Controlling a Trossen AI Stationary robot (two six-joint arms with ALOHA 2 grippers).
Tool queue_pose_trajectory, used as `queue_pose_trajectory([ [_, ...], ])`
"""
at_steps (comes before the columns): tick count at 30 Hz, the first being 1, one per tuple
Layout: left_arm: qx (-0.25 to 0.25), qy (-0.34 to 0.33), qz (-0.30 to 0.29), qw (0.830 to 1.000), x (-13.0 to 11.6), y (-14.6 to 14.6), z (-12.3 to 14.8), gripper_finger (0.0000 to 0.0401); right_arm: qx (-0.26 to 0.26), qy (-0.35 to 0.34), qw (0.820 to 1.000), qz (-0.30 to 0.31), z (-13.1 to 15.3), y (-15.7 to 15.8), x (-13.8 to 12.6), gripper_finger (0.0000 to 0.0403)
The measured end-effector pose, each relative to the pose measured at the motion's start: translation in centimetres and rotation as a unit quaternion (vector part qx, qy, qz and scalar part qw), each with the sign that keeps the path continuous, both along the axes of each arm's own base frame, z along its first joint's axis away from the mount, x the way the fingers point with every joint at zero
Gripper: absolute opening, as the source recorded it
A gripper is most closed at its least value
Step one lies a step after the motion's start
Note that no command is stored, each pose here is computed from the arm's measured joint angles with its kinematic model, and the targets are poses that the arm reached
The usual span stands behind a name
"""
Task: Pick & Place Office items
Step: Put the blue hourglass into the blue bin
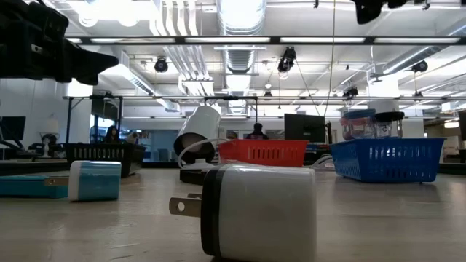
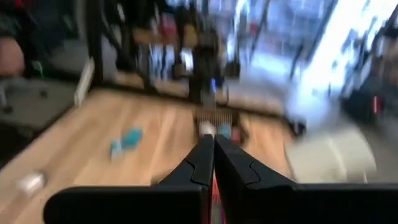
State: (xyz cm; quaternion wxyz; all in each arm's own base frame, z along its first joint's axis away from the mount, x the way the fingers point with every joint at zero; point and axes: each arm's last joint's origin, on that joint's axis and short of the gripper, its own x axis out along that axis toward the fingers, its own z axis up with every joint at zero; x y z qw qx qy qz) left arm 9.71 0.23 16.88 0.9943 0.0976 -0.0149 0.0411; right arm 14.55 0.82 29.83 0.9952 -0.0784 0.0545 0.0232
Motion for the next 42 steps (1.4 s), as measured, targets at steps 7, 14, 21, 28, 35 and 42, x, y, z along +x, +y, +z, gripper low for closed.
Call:
queue_pose_trajectory([
  [7,0.006,-0.006,0.0,1.0,0.0,0.0,0.1,0.0005,0.091,0.21,0.969,-0.09,3.5,1.9,-0.2,0.0008],
  [14,0.02,-0.016,0.0,1.0,0.0,0.0,0.3,0.0005,0.193,0.278,0.931,-0.138,3.2,5.8,-0.8,0.0008],
  [21,0.022,-0.042,0.0,0.999,-0.1,0.0,0.8,0.0005,0.236,0.328,0.898,-0.174,0.6,10.6,-1.9,0.0008],
  [28,0.009,-0.044,-0.001,0.999,-0.1,0.0,0.9,0.0005,0.284,0.352,0.845,-0.284,-2.2,13.5,-3.6,0.0008],
  [35,-0.015,-0.046,-0.003,0.999,-0.1,0.0,0.9,0.0005,0.32,0.389,0.784,-0.363,-4.7,16.0,-3.7,0.0008],
  [42,-0.015,-0.046,-0.003,0.999,-0.1,0.0,0.9,0.0005,0.271,0.445,0.755,-0.397,-7.3,17.7,-3.1,0.0008],
])
